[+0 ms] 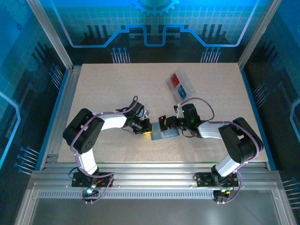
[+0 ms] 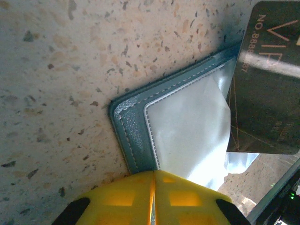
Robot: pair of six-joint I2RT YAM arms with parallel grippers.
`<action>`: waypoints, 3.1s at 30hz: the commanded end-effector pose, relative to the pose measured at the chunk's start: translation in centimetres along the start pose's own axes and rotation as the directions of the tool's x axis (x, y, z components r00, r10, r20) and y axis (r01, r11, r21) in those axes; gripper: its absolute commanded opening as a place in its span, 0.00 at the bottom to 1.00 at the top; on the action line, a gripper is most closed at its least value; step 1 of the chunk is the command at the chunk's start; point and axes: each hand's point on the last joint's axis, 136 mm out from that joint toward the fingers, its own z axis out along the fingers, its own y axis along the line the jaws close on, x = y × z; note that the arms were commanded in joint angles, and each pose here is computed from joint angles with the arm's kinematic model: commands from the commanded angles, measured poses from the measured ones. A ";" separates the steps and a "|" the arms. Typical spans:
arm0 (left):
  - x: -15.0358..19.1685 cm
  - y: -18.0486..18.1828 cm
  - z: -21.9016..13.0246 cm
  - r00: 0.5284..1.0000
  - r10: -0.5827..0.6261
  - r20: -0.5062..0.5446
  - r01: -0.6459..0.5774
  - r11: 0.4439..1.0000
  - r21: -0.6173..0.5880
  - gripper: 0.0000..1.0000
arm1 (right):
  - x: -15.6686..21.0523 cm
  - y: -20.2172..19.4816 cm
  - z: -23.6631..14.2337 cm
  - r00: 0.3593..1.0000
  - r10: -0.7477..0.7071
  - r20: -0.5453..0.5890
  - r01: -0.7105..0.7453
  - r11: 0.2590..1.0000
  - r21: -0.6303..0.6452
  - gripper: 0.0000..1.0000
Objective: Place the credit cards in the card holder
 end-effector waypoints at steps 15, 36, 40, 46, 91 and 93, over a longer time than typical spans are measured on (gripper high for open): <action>2.1 1.7 1.4 0.996 -0.031 -0.078 0.027 0.998 -0.049 0.11 | 3.7 -1.7 0.4 0.987 0.113 -0.117 -0.118 0.992 -0.037 0.00; 2.1 1.9 1.5 0.996 -0.038 -0.083 0.034 0.998 -0.053 0.11 | 3.9 -1.6 0.8 0.948 0.273 -0.160 -0.290 0.953 -0.089 0.00; 2.1 1.9 1.5 0.996 -0.038 -0.083 0.033 0.998 -0.053 0.11 | 3.7 -1.7 0.7 0.944 0.287 -0.164 -0.303 0.950 -0.078 0.00; 2.2 2.0 1.4 0.996 -0.041 -0.083 0.036 0.998 -0.056 0.11 | 4.5 -1.8 0.5 0.926 0.327 -0.188 -0.343 0.938 -0.055 0.00; 2.4 1.6 1.3 0.995 -0.052 -0.082 0.049 0.998 -0.034 0.10 | 9.0 -1.6 1.8 0.902 0.351 -0.253 -0.350 0.936 0.051 0.00; 2.4 1.5 1.2 0.995 -0.052 -0.079 0.050 0.998 -0.033 0.10 | 9.2 -1.5 2.1 0.899 0.354 -0.257 -0.353 0.934 0.054 0.00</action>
